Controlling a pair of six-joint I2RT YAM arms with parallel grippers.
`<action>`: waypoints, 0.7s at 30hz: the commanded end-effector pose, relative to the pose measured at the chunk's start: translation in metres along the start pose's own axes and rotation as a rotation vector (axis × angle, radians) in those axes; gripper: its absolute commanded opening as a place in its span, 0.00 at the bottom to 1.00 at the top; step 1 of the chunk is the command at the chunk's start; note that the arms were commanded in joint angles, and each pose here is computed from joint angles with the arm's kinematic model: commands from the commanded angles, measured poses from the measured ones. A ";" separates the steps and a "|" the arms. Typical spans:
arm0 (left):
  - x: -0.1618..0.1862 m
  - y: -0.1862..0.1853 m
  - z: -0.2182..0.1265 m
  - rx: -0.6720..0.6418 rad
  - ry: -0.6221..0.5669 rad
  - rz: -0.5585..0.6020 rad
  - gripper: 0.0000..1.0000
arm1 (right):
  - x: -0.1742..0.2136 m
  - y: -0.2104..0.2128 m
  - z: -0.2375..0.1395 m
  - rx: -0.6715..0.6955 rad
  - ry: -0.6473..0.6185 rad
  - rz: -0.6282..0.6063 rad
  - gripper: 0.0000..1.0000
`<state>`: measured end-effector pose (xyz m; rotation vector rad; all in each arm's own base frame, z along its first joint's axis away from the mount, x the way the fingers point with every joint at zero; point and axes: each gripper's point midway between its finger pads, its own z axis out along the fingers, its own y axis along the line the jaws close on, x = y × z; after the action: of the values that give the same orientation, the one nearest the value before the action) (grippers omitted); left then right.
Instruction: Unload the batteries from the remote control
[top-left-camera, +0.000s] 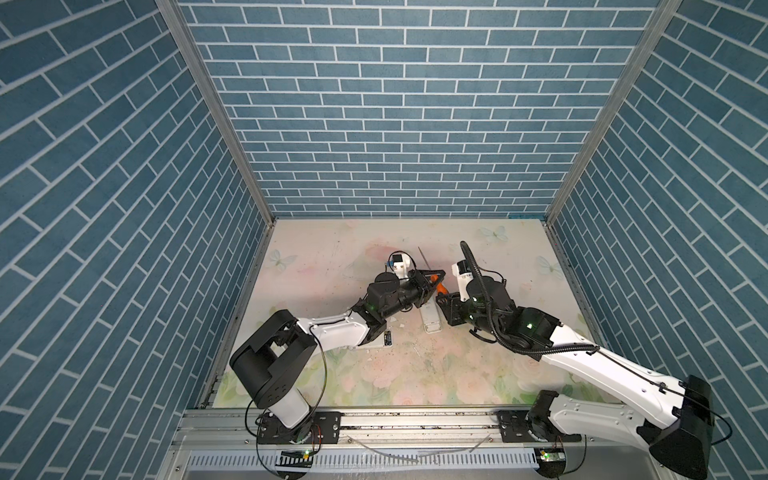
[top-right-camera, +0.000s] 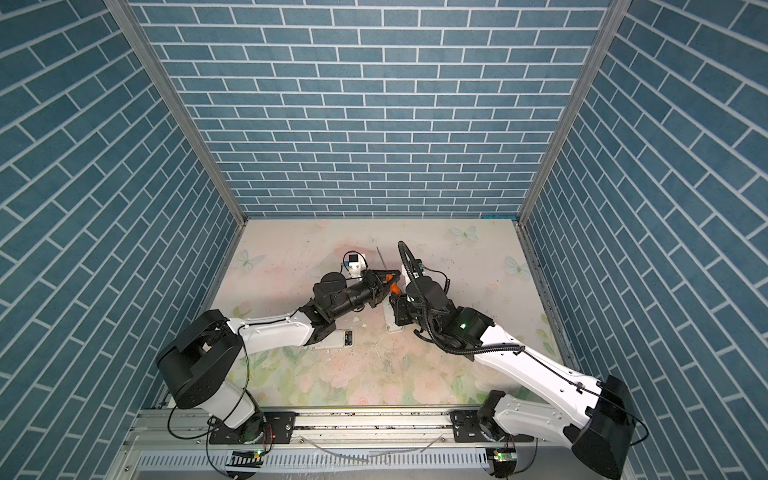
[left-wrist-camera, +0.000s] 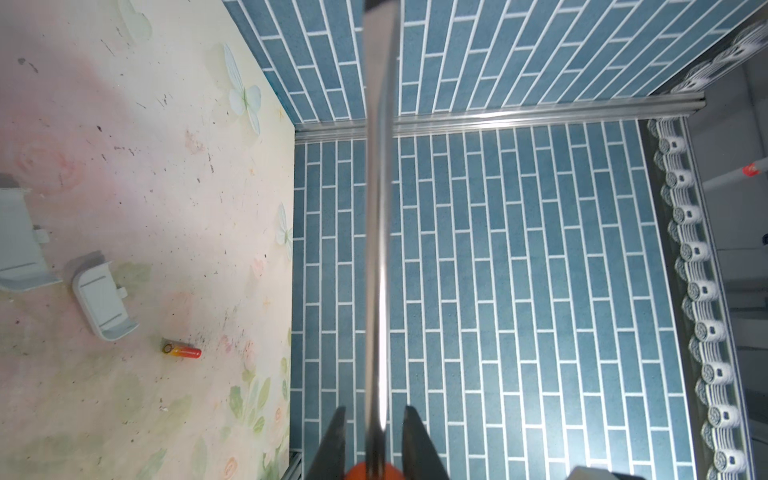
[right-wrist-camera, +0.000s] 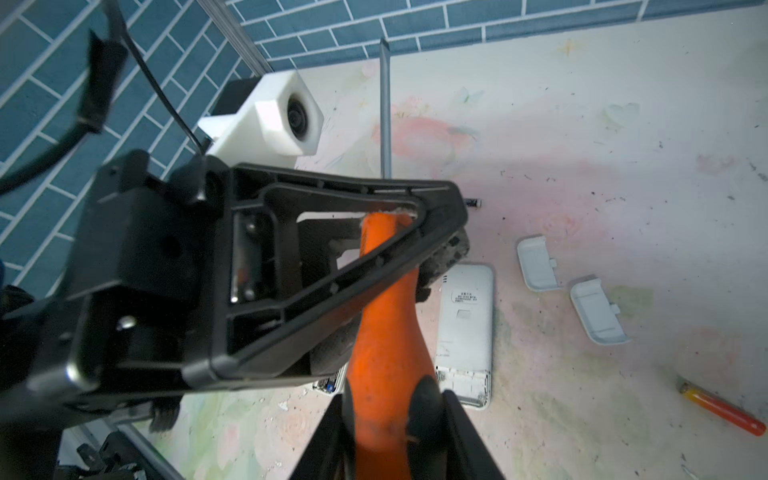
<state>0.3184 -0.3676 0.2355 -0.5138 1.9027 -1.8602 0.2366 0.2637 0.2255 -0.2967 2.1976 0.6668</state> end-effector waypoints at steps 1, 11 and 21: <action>-0.024 -0.034 0.001 0.103 -0.089 -0.013 0.00 | -0.037 -0.006 -0.009 0.030 -0.206 0.075 0.30; -0.022 -0.055 0.009 0.155 -0.078 -0.047 0.00 | -0.063 0.015 0.001 -0.015 -0.333 0.020 0.35; -0.013 -0.056 0.010 0.164 -0.052 -0.067 0.00 | -0.078 0.024 0.005 -0.030 -0.404 -0.012 0.43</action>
<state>0.3400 -0.3630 0.2728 -0.6326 1.7417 -1.9344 0.2750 0.2796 0.2666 -0.1921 1.8966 0.6541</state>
